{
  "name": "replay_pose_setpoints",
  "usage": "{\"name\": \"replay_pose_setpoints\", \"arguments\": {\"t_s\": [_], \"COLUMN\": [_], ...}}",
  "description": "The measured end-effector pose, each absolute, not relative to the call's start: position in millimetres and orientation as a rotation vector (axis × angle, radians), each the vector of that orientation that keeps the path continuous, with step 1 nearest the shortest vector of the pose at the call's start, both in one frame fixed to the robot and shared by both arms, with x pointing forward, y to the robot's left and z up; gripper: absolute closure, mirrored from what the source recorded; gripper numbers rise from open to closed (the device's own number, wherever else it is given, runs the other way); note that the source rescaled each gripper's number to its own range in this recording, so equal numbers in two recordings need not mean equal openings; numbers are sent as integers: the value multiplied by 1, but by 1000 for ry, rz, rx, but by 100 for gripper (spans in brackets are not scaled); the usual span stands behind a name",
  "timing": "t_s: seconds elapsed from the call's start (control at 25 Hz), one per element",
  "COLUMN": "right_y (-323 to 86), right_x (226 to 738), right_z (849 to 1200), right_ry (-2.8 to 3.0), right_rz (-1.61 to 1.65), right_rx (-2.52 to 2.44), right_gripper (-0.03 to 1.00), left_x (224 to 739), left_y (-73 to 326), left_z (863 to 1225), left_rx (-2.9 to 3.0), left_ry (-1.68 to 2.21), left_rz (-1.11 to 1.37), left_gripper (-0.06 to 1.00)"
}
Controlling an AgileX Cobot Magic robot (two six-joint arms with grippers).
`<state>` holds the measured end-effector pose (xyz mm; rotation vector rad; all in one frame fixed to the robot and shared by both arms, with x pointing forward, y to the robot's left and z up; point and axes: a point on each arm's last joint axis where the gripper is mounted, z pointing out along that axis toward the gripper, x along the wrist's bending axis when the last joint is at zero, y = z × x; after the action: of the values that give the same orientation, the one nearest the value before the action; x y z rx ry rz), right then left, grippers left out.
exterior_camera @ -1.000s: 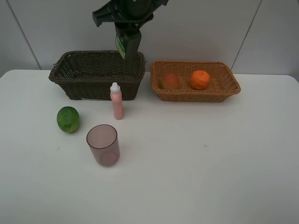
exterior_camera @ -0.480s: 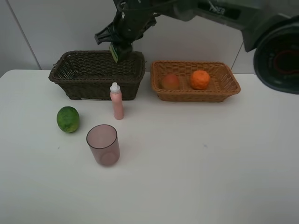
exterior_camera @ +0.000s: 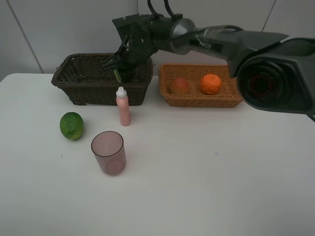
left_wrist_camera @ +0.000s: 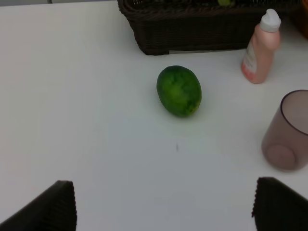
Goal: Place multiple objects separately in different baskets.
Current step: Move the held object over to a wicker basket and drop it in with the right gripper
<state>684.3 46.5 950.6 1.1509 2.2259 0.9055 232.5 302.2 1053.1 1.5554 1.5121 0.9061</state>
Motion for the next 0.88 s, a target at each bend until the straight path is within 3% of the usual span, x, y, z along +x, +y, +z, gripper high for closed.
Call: {"name": "replay_pose_setpoints", "arguments": {"t_s": [0.2,0.28,0.44,0.52,0.64,0.88], "right_y": [47,48,48,48,47,32], "right_x": [685,685,685,684,681,662], "right_z": [943,944,948,952,969,1011], "right_ry": [2233,2230,2220,2218,2215,2268], "right_rz": [898,904,926,941,964,859], "right_rx": [1152,1149,1141,1157,1198,1321], "right_gripper": [94,84,32,13,4,1], "left_x": [233,233,233,233,233,233], "left_y": [302,302,302,302,302,302], "left_z": [1053,1053,1053,1053,1053,1053], "left_rx": [1555,1555,1555,1555,1555,1555], "left_ry": [1512,1512,1512,1512,1512,1512], "left_rz": [906,906,906,906,906,906], "left_gripper": [-1,-1,-1,-1,-1,-1]}}
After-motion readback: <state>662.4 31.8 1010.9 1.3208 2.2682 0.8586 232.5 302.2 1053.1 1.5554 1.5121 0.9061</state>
